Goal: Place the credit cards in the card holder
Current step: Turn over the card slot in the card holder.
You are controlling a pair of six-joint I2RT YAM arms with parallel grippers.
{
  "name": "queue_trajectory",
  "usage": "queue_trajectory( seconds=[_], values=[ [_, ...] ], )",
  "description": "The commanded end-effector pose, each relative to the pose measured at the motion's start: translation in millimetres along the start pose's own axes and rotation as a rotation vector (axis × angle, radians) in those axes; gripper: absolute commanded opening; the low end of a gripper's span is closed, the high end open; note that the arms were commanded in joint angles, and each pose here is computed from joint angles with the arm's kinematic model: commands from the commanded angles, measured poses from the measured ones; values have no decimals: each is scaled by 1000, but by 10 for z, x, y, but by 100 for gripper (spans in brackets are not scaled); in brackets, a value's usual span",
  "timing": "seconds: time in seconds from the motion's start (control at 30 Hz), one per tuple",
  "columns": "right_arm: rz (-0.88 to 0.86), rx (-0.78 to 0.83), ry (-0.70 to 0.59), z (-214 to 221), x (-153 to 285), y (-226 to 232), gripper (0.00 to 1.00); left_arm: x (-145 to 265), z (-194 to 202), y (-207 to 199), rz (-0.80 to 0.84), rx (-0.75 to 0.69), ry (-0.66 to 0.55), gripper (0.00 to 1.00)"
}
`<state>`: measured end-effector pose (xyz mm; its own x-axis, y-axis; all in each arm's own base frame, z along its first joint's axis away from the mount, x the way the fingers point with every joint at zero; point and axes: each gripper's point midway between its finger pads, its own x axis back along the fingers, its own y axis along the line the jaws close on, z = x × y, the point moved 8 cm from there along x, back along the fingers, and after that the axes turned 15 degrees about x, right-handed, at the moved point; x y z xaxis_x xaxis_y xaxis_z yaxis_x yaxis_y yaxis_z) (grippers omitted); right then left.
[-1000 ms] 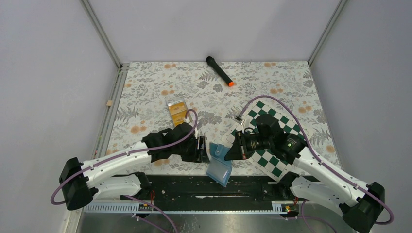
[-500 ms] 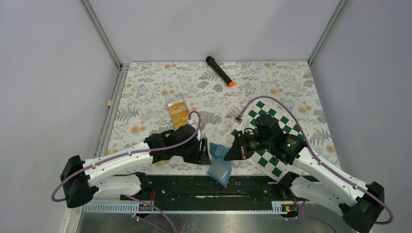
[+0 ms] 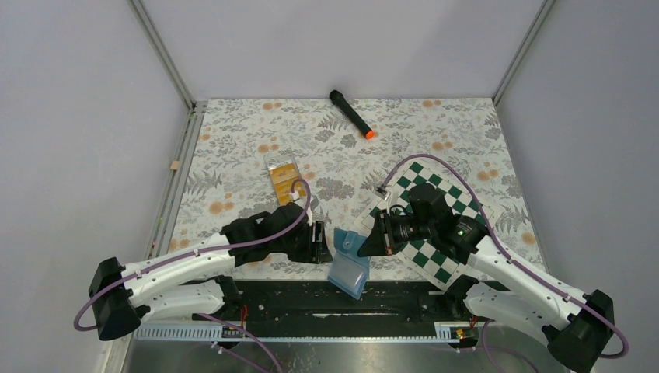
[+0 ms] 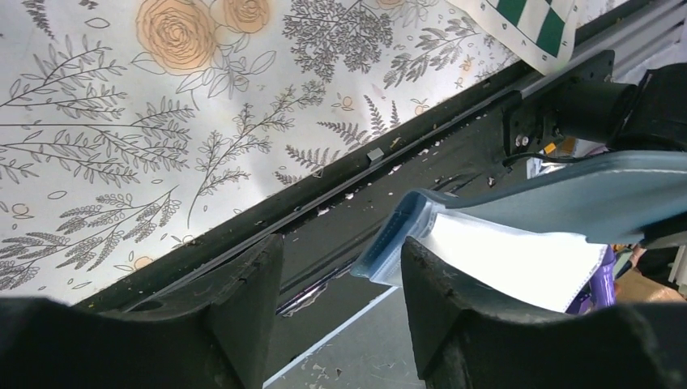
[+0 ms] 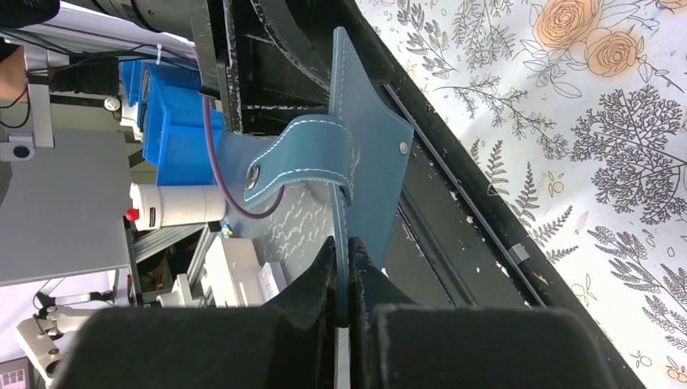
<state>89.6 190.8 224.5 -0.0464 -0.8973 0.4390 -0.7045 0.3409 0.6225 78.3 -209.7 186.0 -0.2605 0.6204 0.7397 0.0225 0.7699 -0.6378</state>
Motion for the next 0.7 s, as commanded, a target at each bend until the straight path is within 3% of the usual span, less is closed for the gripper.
queue_trajectory(
  seconds=[0.0,0.33,0.67],
  values=[
    [-50,17,-20,-51,0,43,0,-42,-58,4,-33,9,-55,55],
    [-52,10,-20,-28,-4,36,0,-102,-91,-82,-32,-13,-35,55],
    [-52,16,-30,-8,-9,22,0,-70,-3,-144,173,15,-18,53]
  ],
)
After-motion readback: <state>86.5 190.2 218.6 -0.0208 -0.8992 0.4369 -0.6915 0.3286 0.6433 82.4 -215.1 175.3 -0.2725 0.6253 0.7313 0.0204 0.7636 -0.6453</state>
